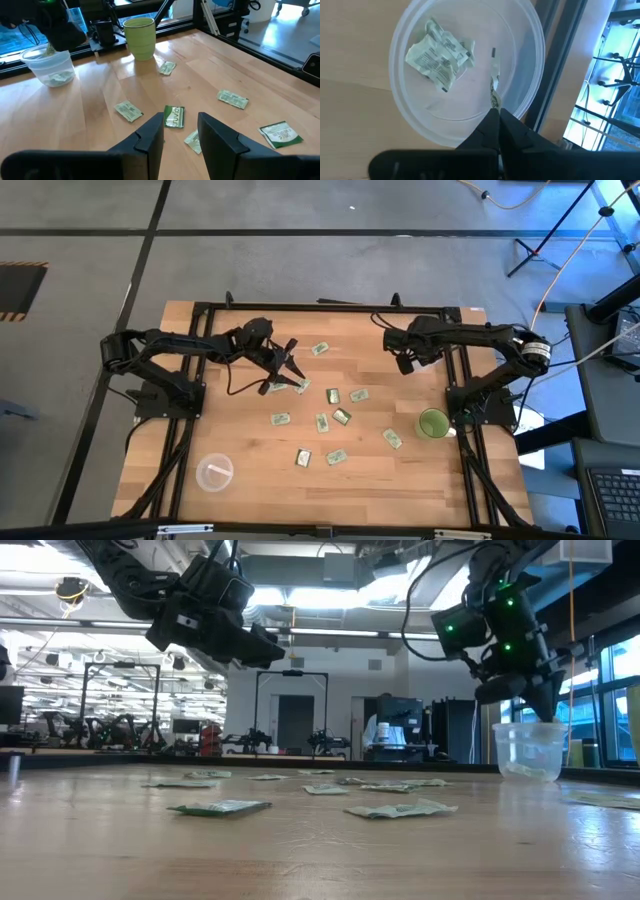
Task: Pick and place items into bin
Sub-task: Put the white stevia packet into the top white bin
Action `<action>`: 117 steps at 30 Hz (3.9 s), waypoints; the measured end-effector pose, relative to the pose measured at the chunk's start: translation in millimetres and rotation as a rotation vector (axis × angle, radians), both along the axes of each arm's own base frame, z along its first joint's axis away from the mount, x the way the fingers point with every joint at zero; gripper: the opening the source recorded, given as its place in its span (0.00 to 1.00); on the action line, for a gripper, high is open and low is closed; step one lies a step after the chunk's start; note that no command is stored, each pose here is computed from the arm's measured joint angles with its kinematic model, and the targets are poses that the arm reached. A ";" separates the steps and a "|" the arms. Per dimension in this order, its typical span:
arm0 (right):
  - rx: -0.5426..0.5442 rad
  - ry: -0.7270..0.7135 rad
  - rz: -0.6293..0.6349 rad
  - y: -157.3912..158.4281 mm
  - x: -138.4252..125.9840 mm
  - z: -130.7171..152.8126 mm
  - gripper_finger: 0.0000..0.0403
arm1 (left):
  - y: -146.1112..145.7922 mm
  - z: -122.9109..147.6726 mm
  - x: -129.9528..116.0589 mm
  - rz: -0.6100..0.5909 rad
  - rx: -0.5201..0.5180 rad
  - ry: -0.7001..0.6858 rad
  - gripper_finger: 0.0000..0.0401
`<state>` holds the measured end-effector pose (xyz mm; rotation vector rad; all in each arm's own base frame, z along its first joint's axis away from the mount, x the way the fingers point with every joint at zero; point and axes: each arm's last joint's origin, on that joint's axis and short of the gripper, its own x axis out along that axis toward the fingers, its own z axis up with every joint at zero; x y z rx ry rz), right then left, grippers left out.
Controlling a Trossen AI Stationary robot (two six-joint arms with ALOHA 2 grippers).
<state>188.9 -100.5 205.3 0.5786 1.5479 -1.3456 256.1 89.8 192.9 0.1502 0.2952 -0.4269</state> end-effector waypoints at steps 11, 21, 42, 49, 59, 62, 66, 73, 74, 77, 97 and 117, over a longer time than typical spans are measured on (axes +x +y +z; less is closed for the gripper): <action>-0.056 0.000 0.016 -2.2 1.5 -0.1 0.12 | 0.0 -0.1 -0.1 -0.001 -0.001 0.000 0.28; -0.066 0.037 0.037 -0.7 1.5 7.9 0.27 | 0.0 -0.1 -0.1 0.000 0.000 0.000 0.28; 0.148 -0.512 0.538 76.2 80.0 61.2 0.26 | -0.7 -3.2 -1.5 0.003 -0.022 0.039 0.28; 0.097 -0.636 0.662 105.9 92.9 42.3 0.26 | -0.6 -3.0 -1.4 0.003 -0.021 0.036 0.28; 0.048 -0.681 0.538 98.5 82.1 -13.1 0.26 | -0.8 -3.7 -1.8 0.003 -0.025 0.044 0.28; 0.032 -0.736 0.600 98.8 82.6 -25.7 0.26 | -0.8 -3.8 -1.8 0.003 -0.025 0.045 0.28; 0.025 -0.748 0.624 98.5 77.9 -38.6 0.26 | -0.8 -3.8 -1.8 0.003 -0.025 0.045 0.28; 0.027 -0.723 0.677 98.7 78.4 -49.2 0.26 | -0.8 -3.8 -1.8 0.003 -0.025 0.046 0.28; 0.026 -0.723 0.693 98.7 80.8 -51.9 0.26 | -0.8 -3.8 -1.8 0.003 -0.025 0.045 0.28; 0.039 -0.682 0.703 98.8 84.5 -64.7 0.26 | -0.8 -3.8 -1.8 0.003 -0.025 0.046 0.28; 0.087 -0.588 0.708 99.2 98.9 -72.7 0.01 | -0.8 -3.9 -1.9 0.003 -0.026 0.047 0.28; 0.028 -0.510 0.635 90.0 70.9 62.4 0.00 | -0.9 -4.4 -2.1 0.003 -0.028 0.053 0.28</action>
